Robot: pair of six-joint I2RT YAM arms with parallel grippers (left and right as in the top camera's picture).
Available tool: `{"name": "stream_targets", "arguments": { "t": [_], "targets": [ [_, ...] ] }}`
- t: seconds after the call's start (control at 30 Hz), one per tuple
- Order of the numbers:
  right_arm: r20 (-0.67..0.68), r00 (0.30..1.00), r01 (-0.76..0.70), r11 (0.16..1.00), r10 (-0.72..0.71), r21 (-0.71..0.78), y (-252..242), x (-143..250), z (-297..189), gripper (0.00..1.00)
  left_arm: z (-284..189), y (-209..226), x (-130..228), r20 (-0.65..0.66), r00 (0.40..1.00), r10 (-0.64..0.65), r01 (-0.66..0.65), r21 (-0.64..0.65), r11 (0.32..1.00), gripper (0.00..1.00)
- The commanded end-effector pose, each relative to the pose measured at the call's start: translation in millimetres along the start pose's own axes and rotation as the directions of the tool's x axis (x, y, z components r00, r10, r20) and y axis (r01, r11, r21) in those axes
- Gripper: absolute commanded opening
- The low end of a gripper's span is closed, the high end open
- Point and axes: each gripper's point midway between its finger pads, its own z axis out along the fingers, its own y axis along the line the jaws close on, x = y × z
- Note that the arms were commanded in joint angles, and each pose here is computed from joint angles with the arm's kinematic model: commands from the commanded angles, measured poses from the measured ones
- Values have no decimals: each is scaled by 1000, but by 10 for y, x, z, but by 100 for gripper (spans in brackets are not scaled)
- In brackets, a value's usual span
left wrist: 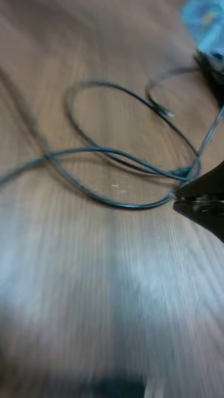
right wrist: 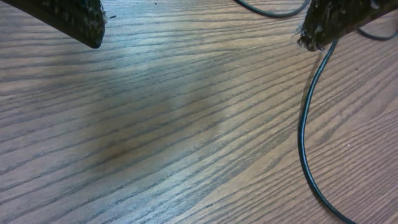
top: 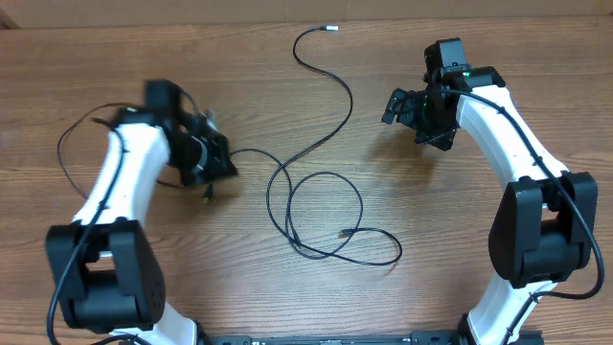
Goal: Untangle cables
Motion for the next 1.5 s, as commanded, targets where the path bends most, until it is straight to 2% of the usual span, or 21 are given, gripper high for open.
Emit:
{"name": "stream_targets", "arguments": {
  "t": [0.0, 0.23, 0.37, 0.53, 0.83, 1.23, 1.4, 1.47],
  "targets": [
    [4, 1000, 3, 1000, -3, 0, 7, 0, -7, 100, 292, -93, 254, -78, 993, 88, -90, -26, 996, 4],
    [5, 1000, 3, 1000, -3, 0, 8, -1, -7, 100, 662, -419, 319, -47, 971, 233, -234, -29, 972, 22],
    [5, 1000, 3, 1000, -3, 0, 8, -1, -7, 100, 776, -603, 266, 6, 967, 254, -253, -51, 966, 24],
    [5, 1000, 3, 1000, -3, 0, 8, -1, -7, 100, 864, -788, 274, 35, 949, 313, -310, -60, 949, 32],
    [4, 1000, 3, 1000, -3, 0, 7, 0, -7, 100, 891, -800, 279, 41, 942, 333, -328, -91, 940, 36],
    [5, 1000, 3, 1000, -3, 0, 6, 0, -7, 100, 877, -732, 187, 72, 938, 340, -327, -148, 933, 37],
    [4, 1000, 3, 1000, -3, 0, 7, 0, -7, 100, 866, -680, 148, 84, 936, 341, -322, -184, 929, 37],
    [5, 1000, 3, 1000, -3, 0, 6, 0, -7, 100, 861, -662, 130, 89, 935, 343, -321, -198, 926, 33]
  ]
}}
